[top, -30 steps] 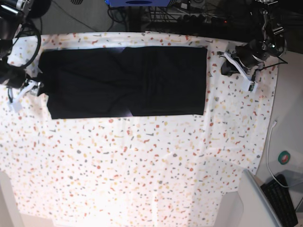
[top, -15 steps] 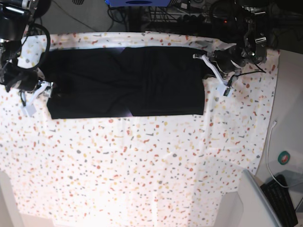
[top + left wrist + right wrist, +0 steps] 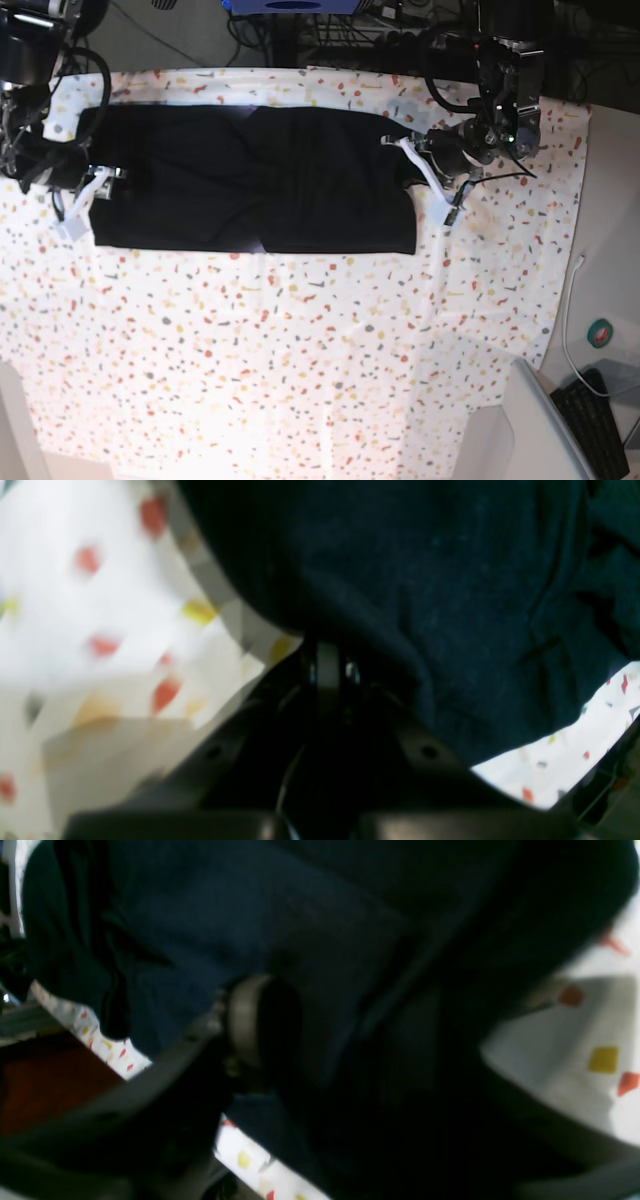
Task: Layout the t-shirt on the table in an organized manner, then fold the t-shirt properly
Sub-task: 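Fold the strip end with the right gripper toward the left gripper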
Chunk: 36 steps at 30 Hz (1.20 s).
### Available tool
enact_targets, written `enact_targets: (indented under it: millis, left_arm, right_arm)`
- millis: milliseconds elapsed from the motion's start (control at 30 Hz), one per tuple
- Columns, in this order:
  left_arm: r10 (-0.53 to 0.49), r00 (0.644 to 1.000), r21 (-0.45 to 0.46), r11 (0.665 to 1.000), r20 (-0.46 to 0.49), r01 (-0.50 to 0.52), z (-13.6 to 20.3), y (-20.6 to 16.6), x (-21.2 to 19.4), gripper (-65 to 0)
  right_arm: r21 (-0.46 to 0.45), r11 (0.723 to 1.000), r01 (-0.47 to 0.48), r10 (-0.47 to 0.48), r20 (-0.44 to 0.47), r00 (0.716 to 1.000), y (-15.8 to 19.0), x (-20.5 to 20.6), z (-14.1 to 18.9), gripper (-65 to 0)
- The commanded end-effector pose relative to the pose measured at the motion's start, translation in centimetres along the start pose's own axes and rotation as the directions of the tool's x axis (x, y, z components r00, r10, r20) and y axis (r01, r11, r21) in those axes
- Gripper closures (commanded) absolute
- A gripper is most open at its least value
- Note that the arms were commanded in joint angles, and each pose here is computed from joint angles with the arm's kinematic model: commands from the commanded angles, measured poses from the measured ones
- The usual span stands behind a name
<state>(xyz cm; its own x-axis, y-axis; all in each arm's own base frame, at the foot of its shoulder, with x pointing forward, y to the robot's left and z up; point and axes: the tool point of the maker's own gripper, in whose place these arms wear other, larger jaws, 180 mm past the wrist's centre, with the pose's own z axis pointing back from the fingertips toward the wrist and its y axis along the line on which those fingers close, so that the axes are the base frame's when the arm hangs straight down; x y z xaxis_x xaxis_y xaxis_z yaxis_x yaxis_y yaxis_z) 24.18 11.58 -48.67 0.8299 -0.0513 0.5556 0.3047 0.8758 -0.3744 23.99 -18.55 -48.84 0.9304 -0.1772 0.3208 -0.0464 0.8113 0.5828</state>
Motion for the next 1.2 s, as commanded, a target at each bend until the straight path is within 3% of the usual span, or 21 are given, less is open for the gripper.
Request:
enact_targets:
  millis: [0,133,233,333,433,667,933,1167]
  left_arm:
    - [-0.006,1.0,-0.014,1.0,0.023,0.007,0.0,-0.4,0.9,0.0]
    - [-0.014,0.999,-0.014,1.0,0.034,0.014,-0.1,-0.4,1.7,0.0]
    - [-0.014,0.999,-0.014,1.0,0.036,0.015,-0.1,-0.3,1.8,0.0]
    - [-0.014,0.999,-0.014,1.0,0.036,0.015,-0.1,-0.3,1.8,0.0]
    - [-0.014,0.999,-0.014,1.0,0.036,0.015,-0.1,-0.3,1.8,0.0]
    - [-0.016,0.999,-0.013,1.0,0.038,0.016,-0.1,-0.3,2.0,0.0]
    - [-0.045,0.999,-0.071,0.996,0.009,0.046,-1.8,-2.6,2.0,0.0]
    - [-0.056,0.998,-0.112,0.992,-0.009,0.054,-3.0,-4.2,1.8,0.0]
  right_arm:
    - [-0.003,1.0,-0.016,0.016,0.033,0.999,-0.1,1.4,0.5,-20.4]
    - [-0.002,0.999,-0.032,0.032,0.058,0.998,0.2,3.0,0.7,0.0]
    - [-0.01,0.999,-0.033,0.034,0.074,0.997,0.2,4.1,1.0,0.0]
    - [-0.054,0.998,0.039,-0.034,0.09,0.995,-0.1,4.9,1.3,0.0]
    - [-0.081,0.995,0.054,-0.044,0.124,0.991,0.8,5.5,1.7,0.0]
    - [-0.093,0.993,-0.076,0.083,0.082,0.993,7.9,6.4,1.3,0.0]
    - [-0.075,0.993,-0.093,0.098,0.065,0.993,14.1,6.3,0.2,0.0]
    - [0.007,0.993,-0.118,0.117,0.055,0.992,18.5,5.5,-1.4,0.0]
